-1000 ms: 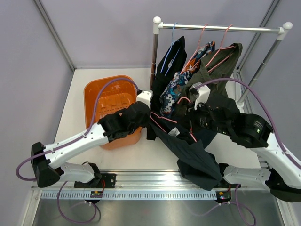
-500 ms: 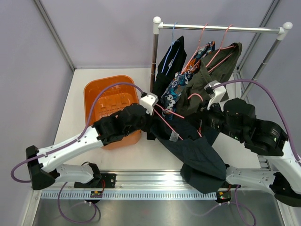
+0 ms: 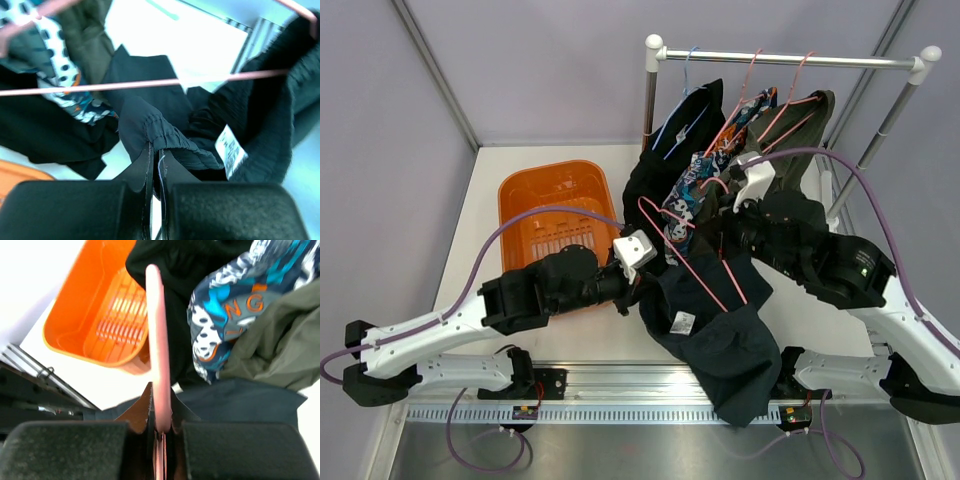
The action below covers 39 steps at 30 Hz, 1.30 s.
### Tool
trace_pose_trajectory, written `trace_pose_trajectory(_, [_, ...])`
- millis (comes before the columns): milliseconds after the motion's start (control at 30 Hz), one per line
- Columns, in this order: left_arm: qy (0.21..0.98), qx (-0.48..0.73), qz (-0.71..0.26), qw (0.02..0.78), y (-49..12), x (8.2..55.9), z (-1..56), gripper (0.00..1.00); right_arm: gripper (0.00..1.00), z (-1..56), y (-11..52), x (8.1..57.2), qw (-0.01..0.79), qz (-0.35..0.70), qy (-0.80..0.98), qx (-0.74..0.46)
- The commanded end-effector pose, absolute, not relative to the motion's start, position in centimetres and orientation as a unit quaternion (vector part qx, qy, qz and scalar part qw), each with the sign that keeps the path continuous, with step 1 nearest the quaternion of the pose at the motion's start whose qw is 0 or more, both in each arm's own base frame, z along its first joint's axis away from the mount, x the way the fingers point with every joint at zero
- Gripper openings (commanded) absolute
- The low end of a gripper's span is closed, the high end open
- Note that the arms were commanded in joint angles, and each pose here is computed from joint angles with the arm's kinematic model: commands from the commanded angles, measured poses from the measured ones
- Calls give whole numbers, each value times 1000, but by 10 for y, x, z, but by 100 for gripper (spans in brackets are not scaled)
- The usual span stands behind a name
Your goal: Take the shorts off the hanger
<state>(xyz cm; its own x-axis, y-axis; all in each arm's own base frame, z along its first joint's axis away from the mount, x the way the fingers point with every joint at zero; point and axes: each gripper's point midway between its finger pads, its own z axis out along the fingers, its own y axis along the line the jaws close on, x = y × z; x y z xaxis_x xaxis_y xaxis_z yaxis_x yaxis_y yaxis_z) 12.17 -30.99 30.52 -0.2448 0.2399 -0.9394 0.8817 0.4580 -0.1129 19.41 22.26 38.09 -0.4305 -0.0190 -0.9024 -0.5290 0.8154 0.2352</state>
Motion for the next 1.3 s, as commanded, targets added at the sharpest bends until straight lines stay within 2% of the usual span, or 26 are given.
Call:
trace_pose_trajectory(0, [654,390,-381,524,-311,116,357,0,0,446,211,197,581,279,750,-146])
trace_pose_trajectory(133, [612,404,-407,546,-310,107,392,0,0,495,198,189,633,316,695,-129])
trace_pose_trajectory(267, [562,432,-464,531,-320,83,414,0,0,521,193,189,665,329,660,-117])
trace_pose_trajectory(567, [475,501,-545,475,-329,34,441,0,0,539,205,223,736,301,601,-77])
trace_pose_trajectory(633, [476,504,-546,470,-329,32,443,0,0,546,205,228,751,298,585,-66])
trace_pose_trajectory(733, [510,462,-514,512,-327,58,455,0,0,554,199,235,757,276,590,-52])
trace_pose_trajectory(833, [569,370,-422,601,-306,113,481,0,0,565,184,236,765,256,591,-29])
trace_pose_trajectory(933, [572,299,-342,683,-269,148,537,0,0,575,163,232,775,231,588,-17])
trace_pose_trajectory(967, [553,270,-338,712,-251,150,577,0,0,577,156,229,778,227,586,-13])
trace_pose_trajectory(1033, [532,219,-302,761,-214,160,620,0,0,575,145,228,778,212,591,-4])
trace_pose_trajectory(1100, [471,163,-311,809,-170,151,678,0,0,576,133,223,781,210,589,6])
trace_pose_trajectory(1167, [412,111,-288,858,-132,147,717,0,0,573,125,219,779,209,591,10])
trace_pose_trajectory(1267, [357,63,-233,902,-93,144,744,0,0,570,115,212,778,211,592,14])
